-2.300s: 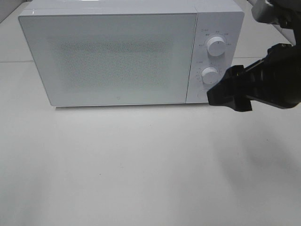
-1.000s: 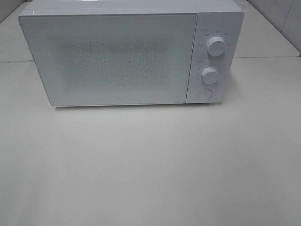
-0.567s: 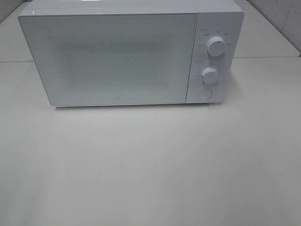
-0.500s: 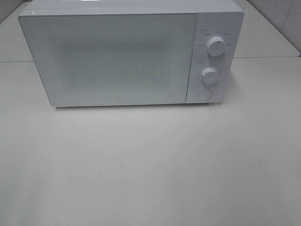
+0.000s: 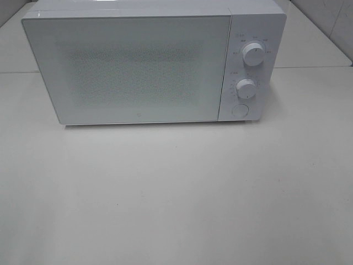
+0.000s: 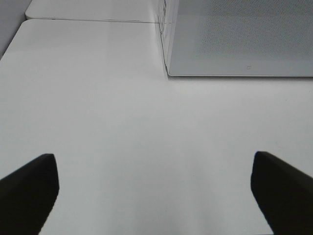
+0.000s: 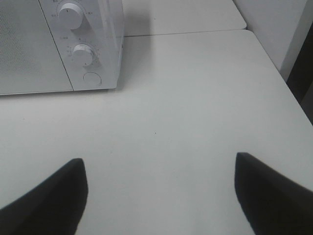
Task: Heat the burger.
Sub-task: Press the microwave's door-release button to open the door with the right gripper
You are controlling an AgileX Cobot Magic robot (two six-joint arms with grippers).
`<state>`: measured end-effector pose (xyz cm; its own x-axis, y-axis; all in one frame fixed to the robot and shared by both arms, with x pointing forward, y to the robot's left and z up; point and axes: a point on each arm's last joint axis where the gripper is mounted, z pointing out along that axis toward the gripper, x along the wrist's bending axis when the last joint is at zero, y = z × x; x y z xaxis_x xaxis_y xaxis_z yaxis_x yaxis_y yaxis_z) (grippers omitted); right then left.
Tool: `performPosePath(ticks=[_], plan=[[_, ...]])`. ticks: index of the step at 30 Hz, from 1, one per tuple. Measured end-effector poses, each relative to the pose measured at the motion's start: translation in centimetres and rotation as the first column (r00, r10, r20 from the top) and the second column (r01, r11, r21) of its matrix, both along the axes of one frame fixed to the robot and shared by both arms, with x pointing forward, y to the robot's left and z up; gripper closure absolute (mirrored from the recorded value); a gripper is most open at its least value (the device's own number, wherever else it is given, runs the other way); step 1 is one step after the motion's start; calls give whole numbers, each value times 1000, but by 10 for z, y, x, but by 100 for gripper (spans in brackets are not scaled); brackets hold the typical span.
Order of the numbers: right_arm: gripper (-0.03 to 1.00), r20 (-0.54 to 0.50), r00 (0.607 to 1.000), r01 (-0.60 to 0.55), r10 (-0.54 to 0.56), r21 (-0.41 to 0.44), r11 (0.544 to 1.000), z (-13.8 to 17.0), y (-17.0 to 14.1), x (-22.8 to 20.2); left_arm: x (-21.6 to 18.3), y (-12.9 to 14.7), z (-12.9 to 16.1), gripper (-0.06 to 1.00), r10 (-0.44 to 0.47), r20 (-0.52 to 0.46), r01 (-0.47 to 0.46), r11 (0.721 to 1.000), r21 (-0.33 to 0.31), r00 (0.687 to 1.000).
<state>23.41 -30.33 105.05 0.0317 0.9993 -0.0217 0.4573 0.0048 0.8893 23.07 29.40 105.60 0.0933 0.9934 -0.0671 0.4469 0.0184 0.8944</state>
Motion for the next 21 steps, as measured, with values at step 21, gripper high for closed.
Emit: performPosePath(ticks=[21], plan=[[20, 92, 996, -22, 24, -22, 1000, 26, 2, 56, 0, 0, 0, -5, 0, 0, 0, 1000, 0, 1000]])
